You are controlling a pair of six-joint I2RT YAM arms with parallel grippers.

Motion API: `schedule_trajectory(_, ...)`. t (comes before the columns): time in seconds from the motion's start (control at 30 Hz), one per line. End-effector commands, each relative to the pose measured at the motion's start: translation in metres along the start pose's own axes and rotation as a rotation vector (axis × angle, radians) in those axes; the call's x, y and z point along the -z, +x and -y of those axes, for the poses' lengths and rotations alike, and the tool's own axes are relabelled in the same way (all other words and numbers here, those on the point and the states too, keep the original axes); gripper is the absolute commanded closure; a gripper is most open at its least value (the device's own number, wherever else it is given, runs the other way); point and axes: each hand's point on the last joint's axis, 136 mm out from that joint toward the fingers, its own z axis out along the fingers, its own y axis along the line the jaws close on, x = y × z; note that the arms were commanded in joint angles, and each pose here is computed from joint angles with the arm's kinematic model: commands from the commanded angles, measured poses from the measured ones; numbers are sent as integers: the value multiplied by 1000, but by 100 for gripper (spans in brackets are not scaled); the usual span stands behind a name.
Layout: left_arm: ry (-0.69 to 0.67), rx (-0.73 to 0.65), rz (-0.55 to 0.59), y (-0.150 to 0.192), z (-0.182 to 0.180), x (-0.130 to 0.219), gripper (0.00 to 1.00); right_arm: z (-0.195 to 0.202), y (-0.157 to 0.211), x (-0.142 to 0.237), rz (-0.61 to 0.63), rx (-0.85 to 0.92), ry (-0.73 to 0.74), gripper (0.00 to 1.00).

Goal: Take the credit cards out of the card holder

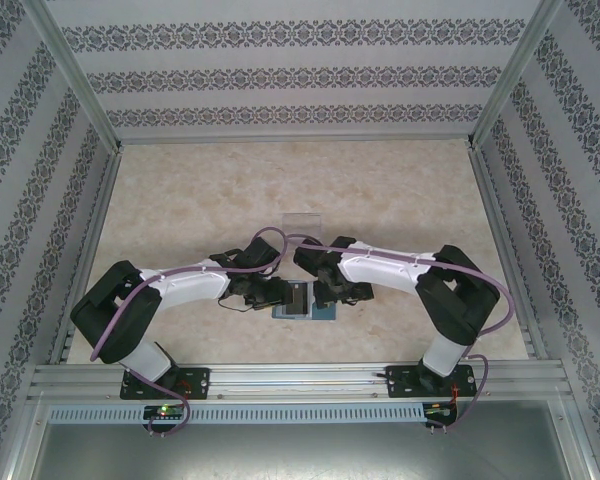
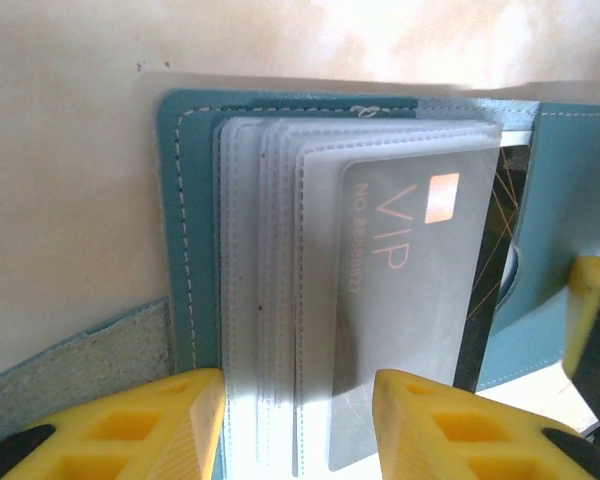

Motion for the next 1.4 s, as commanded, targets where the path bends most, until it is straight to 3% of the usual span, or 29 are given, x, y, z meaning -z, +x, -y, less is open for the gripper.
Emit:
schedule_trajectory(0.0,-19,7,-43,15,-8,-9,55,-4,-2,19,30,-10,-62,18)
schedule_trajectory(0.6,-33,9,-35,14,-10,-7,59,-50,-18,77,125,-69,-426,63)
schedule_trajectory(0.83,-28,14,-36,14,-8,-6,60,-80,-9,67,34,-97,-602,67)
schedule_trajectory(1.37,-74,-3,-21,6,-8,-2,61,-57,-5,9,-52,-220,-613,72)
